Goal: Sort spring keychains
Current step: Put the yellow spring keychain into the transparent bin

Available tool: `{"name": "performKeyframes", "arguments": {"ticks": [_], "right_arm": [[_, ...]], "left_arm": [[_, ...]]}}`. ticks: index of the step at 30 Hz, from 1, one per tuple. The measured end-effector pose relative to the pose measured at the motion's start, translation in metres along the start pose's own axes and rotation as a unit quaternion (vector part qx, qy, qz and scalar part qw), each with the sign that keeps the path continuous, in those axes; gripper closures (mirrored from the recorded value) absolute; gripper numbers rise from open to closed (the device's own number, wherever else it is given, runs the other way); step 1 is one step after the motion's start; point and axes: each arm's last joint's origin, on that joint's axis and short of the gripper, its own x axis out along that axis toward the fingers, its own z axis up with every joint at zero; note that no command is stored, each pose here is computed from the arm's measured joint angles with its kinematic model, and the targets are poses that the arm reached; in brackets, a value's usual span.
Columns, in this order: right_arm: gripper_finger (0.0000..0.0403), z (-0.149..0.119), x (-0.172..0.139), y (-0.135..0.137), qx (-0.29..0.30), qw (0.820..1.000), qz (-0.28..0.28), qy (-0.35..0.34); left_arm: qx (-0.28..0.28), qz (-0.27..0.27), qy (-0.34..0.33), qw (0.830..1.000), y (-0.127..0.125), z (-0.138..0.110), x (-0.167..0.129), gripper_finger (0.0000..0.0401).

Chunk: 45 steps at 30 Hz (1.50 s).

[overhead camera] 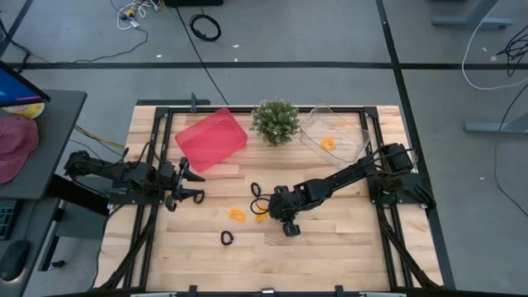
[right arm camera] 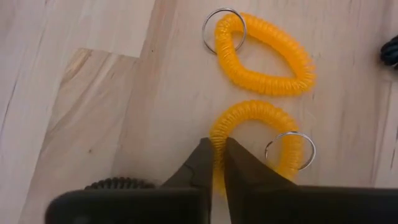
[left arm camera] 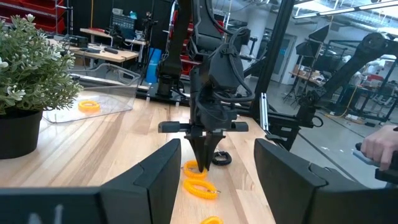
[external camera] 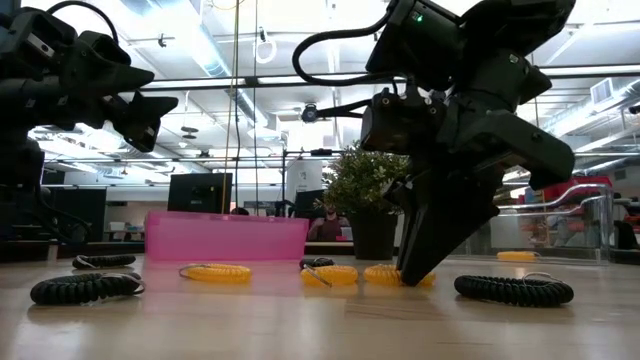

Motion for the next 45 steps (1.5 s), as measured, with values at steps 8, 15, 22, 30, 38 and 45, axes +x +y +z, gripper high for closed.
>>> {"name": "performKeyframes", "arguments": {"ticks": [8, 15, 22, 30, 38, 45], "right_arm": [[0.0389, 0.000, 0.000, 0.000, 0.008, 1.000, 0.001, 0.001], [0.0389, 0.002, -0.012, 0.001, 0.008, 1.000, 0.003, -0.006], [0.0389, 0.005, -0.050, 0.008, 0.022, 1.000, 0.009, -0.014], [0.0389, 0.005, -0.095, 0.019, 0.031, 0.996, -0.068, -0.047], [0.0389, 0.007, -0.148, 0.039, 0.041, 0.977, -0.150, -0.147], [0.0389, 0.001, -0.189, 0.059, 0.043, 0.928, -0.283, -0.239]], "left_arm": [[0.000, 0.000, 0.000, 1.000, 0.000, 0.000, 0.000, 0.0192], [0.000, 0.000, 0.000, 1.000, 0.000, 0.000, 0.000, 0.0192], [0.000, 0.000, 0.000, 1.000, 0.000, 0.000, 0.000, 0.0192], [0.000, 0.000, 0.000, 1.000, 0.000, 0.000, 0.000, 0.0192], [0.000, 0.000, 0.000, 1.000, 0.000, 0.000, 0.000, 0.0192], [0.000, 0.000, 0.000, 1.000, 0.000, 0.000, 0.000, 0.0192]]}}
